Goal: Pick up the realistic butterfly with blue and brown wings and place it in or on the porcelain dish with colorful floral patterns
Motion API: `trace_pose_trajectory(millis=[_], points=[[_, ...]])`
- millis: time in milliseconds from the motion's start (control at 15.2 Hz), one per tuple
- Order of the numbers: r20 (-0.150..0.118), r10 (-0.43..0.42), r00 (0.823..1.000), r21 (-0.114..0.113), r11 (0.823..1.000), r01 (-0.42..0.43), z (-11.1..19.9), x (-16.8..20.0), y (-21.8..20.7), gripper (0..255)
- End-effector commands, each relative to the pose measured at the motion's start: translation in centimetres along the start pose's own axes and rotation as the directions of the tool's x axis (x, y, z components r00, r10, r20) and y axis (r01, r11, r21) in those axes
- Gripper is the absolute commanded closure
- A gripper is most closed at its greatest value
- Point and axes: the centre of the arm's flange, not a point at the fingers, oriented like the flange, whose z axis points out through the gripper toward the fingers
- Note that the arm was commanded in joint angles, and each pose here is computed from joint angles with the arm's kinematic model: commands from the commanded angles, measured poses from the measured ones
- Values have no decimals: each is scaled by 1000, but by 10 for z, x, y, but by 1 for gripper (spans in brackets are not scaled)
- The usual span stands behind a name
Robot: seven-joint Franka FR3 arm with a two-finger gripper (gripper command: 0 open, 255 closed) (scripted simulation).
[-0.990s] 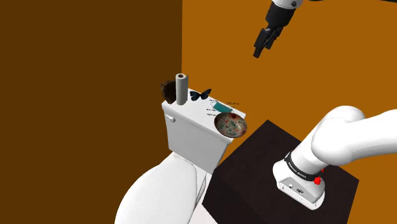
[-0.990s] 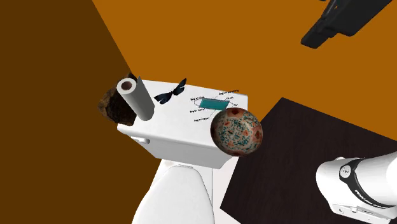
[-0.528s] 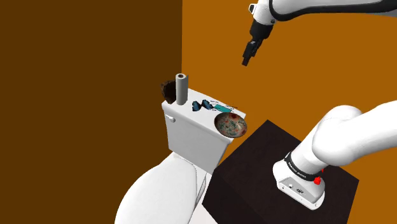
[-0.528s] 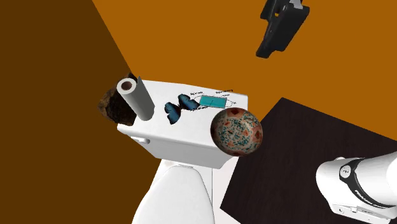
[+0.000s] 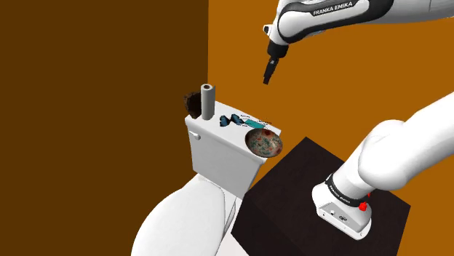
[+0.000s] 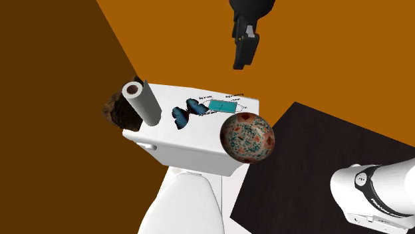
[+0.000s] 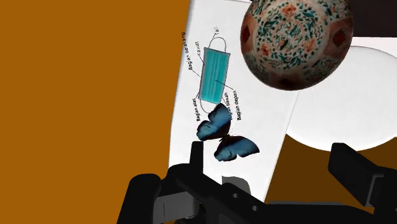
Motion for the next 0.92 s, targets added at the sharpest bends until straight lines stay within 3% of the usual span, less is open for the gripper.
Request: trace_pose_trajectory(millis=[0, 396, 858], points=[[4, -50, 999, 7, 999, 50, 20, 13, 9, 0], [14, -191, 981, 30, 981, 191, 84, 57, 32, 0], [21, -351, 936, 59, 935, 349, 161, 110, 50, 0]])
